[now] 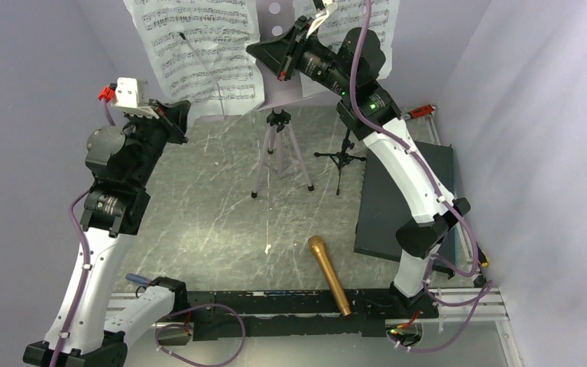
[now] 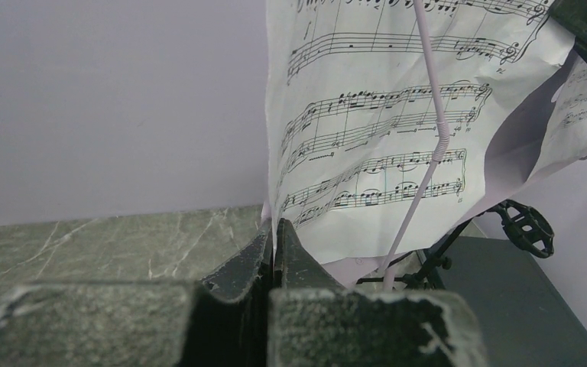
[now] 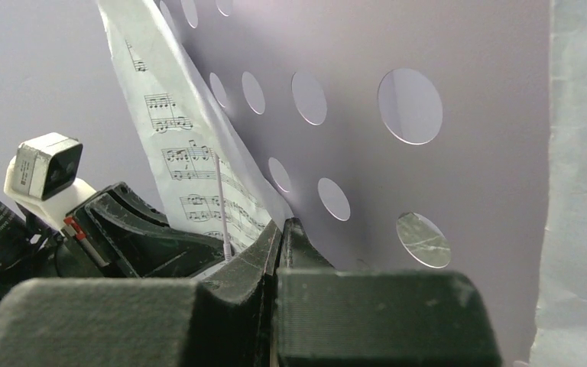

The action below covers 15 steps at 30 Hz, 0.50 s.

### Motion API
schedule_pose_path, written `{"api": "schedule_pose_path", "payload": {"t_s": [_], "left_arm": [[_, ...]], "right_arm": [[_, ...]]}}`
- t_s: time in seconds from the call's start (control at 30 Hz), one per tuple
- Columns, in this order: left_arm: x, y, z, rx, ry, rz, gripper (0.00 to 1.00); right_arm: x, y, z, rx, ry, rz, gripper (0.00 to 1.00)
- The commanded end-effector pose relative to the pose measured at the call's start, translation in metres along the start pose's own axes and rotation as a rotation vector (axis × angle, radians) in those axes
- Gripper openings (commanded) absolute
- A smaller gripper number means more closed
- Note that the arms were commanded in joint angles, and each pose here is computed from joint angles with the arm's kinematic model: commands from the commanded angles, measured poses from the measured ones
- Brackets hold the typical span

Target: Set up the instrument practice props

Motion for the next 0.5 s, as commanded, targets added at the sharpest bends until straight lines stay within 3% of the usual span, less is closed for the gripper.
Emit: {"api": "schedule_pose_path", "payload": {"t_s": [0.0, 0.27, 0.37, 0.47], "left_arm": [[0.001, 0.004, -0.002, -0.042, 0.019, -0.020, 0.03], [0.001, 0.004, -0.002, -0.054, 0.025, -0.030, 0.03], [0.001, 0.004, -0.003, -0.051, 0.022, -0.032, 0.10], [0.001, 0.004, -0.004, -0.054, 0.023, -0.034, 0.25]], "right_arm": [[0.020, 0.027, -0.004, -0.091, 0.071, -0.030, 0.01], [0.024, 0.028, -0.005, -0.106, 0.090, -0.017, 0.19], [0.024, 0.025, -0.009, -0.099, 0.082, -0.012, 0.28], [0.027, 0.030, -0.015, -0.125, 0.080, -0.024, 0.35]]}}
Point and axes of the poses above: each gripper's point midway between its finger pads, its own z axis out along the fingers, its own x axis along the line the jaws close on, y = z × x, the point moved 9 cm from there along -z, back along the fingers, and after that the axes turned 7 degrees about z, right-handed, at the moved point
